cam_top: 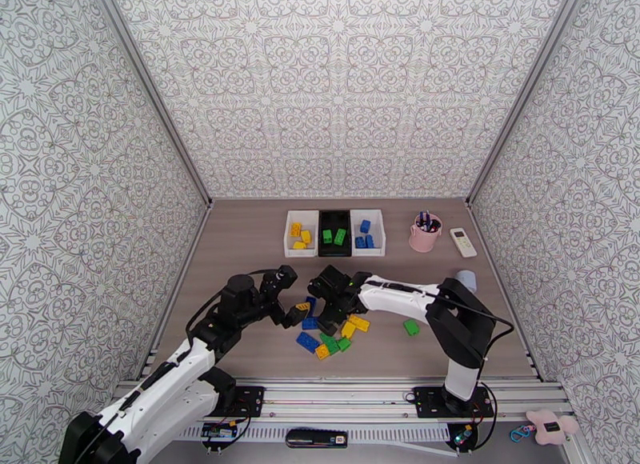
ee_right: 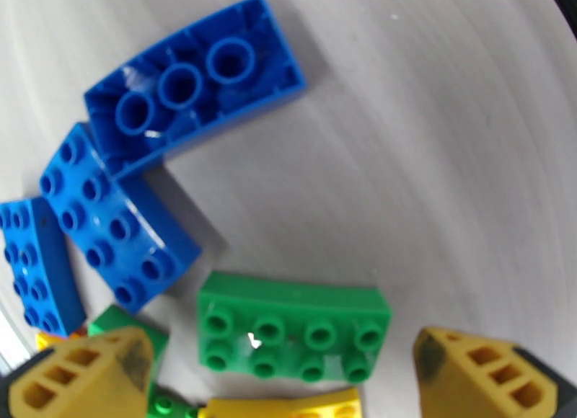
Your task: Sort the legos into containers by color
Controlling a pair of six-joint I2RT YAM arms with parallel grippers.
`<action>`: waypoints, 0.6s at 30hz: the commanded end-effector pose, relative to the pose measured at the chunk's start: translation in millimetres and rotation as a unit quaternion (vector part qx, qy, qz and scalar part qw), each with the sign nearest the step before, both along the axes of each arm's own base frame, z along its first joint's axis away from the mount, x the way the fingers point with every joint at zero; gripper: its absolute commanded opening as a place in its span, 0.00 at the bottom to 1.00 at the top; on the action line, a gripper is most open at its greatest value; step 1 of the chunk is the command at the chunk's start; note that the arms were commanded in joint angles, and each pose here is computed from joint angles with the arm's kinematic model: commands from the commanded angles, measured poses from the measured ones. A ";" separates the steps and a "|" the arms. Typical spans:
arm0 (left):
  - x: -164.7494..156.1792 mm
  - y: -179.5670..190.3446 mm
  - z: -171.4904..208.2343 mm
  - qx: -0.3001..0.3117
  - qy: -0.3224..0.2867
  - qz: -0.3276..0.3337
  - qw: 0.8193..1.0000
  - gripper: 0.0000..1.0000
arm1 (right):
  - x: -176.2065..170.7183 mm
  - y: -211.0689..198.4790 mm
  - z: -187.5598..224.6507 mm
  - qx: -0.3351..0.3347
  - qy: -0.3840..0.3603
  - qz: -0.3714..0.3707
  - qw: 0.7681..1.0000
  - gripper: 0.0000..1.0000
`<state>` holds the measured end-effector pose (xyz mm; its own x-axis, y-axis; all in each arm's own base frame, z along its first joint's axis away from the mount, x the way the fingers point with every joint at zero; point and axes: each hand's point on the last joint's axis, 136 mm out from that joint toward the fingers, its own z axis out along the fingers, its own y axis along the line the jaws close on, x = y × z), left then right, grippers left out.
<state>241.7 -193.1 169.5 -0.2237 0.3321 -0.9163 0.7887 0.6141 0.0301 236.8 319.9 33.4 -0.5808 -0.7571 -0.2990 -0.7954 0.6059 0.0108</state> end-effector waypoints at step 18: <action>-10.1 -2.3 -5.2 0.007 0.000 -0.031 0.999 1.00 | 9.8 4.0 -19.4 -0.015 0.012 -0.067 0.998 0.66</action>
<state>236.6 -196.3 168.4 -0.2069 0.3463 -0.9150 0.8120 0.5825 0.0368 245.8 320.0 18.3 -0.6731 -0.6877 -0.2720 -0.7153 0.6989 0.0032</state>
